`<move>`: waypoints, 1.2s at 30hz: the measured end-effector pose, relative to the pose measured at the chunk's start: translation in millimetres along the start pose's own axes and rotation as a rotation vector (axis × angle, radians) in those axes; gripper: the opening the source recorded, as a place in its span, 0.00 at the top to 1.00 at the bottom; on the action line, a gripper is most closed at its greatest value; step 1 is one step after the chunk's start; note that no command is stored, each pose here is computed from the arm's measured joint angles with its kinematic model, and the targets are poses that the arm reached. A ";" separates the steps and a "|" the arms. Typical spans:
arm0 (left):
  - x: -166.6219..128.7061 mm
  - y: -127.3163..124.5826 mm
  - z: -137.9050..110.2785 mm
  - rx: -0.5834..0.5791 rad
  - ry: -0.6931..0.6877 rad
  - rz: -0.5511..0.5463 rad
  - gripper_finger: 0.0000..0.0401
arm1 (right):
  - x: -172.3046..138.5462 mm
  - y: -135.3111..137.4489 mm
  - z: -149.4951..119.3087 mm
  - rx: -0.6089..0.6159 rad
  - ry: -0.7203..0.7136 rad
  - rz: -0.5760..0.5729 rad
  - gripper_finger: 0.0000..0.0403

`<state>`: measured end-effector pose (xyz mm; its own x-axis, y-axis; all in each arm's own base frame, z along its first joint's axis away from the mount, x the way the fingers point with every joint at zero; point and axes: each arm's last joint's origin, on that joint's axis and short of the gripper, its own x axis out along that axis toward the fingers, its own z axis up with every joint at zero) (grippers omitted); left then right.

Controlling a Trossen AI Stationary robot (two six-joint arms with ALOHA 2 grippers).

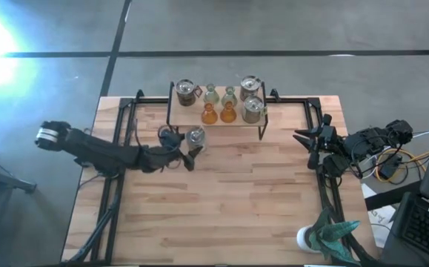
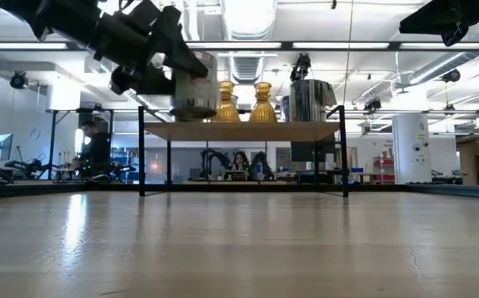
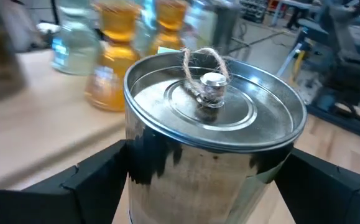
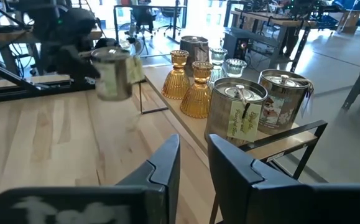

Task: Pick & Place candle stick holders
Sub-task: Put the green scented candle on the shelf aligned with the brown scented candle

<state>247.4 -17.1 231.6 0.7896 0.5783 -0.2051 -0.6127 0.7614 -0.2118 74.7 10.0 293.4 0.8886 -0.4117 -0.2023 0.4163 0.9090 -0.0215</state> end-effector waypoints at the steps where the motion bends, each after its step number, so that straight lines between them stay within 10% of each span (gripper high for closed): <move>1: -1.1 4.1 4.4 -0.005 -0.004 0.011 0.10 | 0.0 0.0 0.0 0.000 0.000 0.000 0.80; 36: 31.9 97.9 47.0 0.080 -0.014 0.152 0.10 | 0.0 0.1 0.0 -0.001 0.000 0.000 0.82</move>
<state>214.1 89.6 249.2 0.6890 0.6919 -0.2157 -0.7207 0.6857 -0.1022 74.7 10.0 293.4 0.8887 -0.4114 -0.2025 0.4159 0.9092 -0.0220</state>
